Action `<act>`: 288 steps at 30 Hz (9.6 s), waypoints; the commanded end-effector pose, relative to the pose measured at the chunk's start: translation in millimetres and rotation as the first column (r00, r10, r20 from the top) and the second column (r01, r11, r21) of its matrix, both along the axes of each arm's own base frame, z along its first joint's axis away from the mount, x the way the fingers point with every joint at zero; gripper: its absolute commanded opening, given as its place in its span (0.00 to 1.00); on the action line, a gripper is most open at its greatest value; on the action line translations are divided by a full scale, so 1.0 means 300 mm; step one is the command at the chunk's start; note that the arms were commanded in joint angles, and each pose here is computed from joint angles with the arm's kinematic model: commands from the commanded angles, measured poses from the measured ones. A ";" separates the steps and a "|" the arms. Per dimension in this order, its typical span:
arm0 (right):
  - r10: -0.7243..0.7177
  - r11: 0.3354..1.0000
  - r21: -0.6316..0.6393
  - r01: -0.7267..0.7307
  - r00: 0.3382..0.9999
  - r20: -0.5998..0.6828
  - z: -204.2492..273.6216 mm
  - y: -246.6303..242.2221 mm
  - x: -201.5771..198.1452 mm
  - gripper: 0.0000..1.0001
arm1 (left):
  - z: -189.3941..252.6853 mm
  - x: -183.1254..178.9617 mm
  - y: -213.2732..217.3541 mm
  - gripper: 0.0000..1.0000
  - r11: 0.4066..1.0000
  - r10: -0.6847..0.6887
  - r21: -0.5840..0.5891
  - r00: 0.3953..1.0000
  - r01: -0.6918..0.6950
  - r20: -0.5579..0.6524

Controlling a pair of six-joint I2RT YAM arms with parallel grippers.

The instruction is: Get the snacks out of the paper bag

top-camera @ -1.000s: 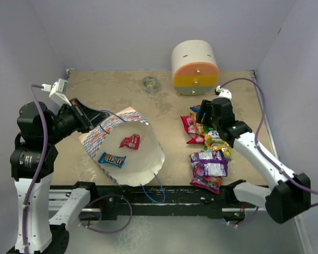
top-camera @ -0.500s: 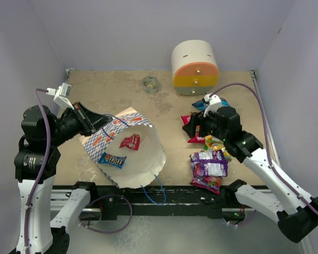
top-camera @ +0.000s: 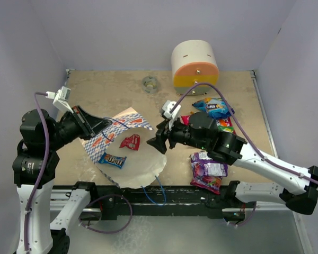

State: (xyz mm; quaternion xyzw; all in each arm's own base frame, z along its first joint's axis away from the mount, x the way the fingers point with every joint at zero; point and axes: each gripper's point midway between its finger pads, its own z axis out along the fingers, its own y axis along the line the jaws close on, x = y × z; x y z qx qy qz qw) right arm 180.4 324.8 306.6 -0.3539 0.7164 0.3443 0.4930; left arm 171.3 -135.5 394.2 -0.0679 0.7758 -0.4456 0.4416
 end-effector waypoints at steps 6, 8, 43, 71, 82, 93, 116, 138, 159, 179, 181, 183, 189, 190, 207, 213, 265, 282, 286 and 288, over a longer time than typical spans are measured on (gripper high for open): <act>0.399 0.916 -0.147 -0.373 0.809 0.431 0.089 0.175 -0.241 0.68 | 0.012 -0.026 -0.013 0.00 0.999 -0.045 0.010 0.998 0.044 0.037; 0.462 0.887 -0.208 -0.412 0.768 0.444 0.042 0.216 -0.282 0.67 | 0.009 -0.027 -0.017 0.00 0.998 -0.056 0.011 0.998 0.055 0.035; 0.078 0.930 -0.345 0.127 0.849 0.522 -0.613 0.532 0.262 0.57 | -0.002 -0.043 -0.033 0.00 0.987 -0.144 0.065 0.989 0.145 -0.018; -0.016 0.891 -0.419 0.174 0.935 0.354 -0.859 0.487 0.392 0.44 | 0.004 -0.044 -0.022 0.00 0.982 -0.149 0.115 0.989 0.150 -0.015; -0.015 0.929 -0.337 0.153 0.926 0.377 -0.652 0.449 0.348 0.21 | 0.009 -0.029 -0.012 0.00 0.988 -0.107 0.108 0.994 0.107 -0.006; 0.171 0.961 -0.259 -0.093 0.940 0.296 -0.577 0.408 0.081 0.14 | 0.018 -0.011 0.000 0.00 0.991 -0.071 0.111 0.997 0.069 0.021; 0.308 0.947 -0.191 -0.259 0.902 0.302 -0.373 0.424 -0.090 0.10 | 0.196 0.112 0.101 0.00 0.972 0.144 0.162 0.975 -0.171 0.167; 0.245 0.968 -0.024 -0.251 0.916 0.317 -0.175 0.596 -0.045 0.01 | 0.113 0.112 0.054 0.00 0.986 0.053 0.149 0.990 -0.072 0.132; -0.605 0.784 -0.011 0.621 0.768 0.209 -0.127 -0.304 0.399 0.00 | 0.145 0.053 -0.103 0.00 0.953 -0.301 0.047 0.921 0.299 0.247; -0.954 0.298 -0.270 0.916 0.293 -0.062 -0.548 -0.882 0.612 0.00 | 0.014 -0.083 -0.108 0.00 0.909 -0.416 0.083 0.901 0.409 0.121; -0.956 0.292 -0.291 0.911 0.291 -0.047 -0.568 -0.898 0.611 0.02 | 0.001 -0.097 -0.109 0.00 0.906 -0.422 0.077 0.900 0.415 0.108; -0.950 0.308 -0.300 0.903 0.310 -0.042 -0.577 -0.895 0.606 0.07 | -0.003 -0.110 -0.109 0.00 0.907 -0.421 0.071 0.901 0.415 0.105; -0.921 0.384 -0.296 0.874 0.385 -0.059 -0.569 -0.865 0.582 0.44 | -0.012 -0.107 -0.099 0.00 0.922 -0.385 0.078 0.918 0.379 0.093; -0.909 0.411 -0.293 0.863 0.412 -0.061 -0.557 -0.853 0.580 0.50 | -0.012 -0.102 -0.096 0.00 0.927 -0.373 0.079 0.923 0.367 0.091; -0.035 0.999 -0.001 0.035 0.991 0.128 -0.205 -0.177 0.164 0.66 | -0.087 -0.014 -0.004 0.00 0.982 -0.117 0.154 0.993 0.114 0.013; 0.237 0.971 -0.046 -0.233 0.948 0.210 -0.258 0.038 -0.013 0.61 | -0.083 -0.014 -0.009 0.00 0.986 -0.111 0.128 0.994 0.108 0.015; -0.394 0.919 0.082 0.386 0.887 0.240 -0.446 0.327 0.279 0.74 | 0.142 0.272 -0.105 0.00 0.956 -0.294 0.061 0.948 0.288 0.125; 0.040 0.993 0.093 -0.069 0.958 0.284 -0.503 0.632 -0.079 0.78 | -0.066 0.084 -0.076 0.00 0.967 -0.250 0.042 0.967 0.253 -0.057; 0.045 0.999 -0.032 -0.037 0.950 0.310 -0.592 0.539 -0.054 0.83 | -0.072 0.042 -0.079 0.00 0.966 -0.257 0.029 0.965 0.259 -0.050; 0.055 0.996 -0.088 -0.028 0.949 0.312 -0.642 0.499 -0.044 0.90 | -0.071 0.027 -0.078 0.00 0.965 -0.259 0.029 0.965 0.260 -0.044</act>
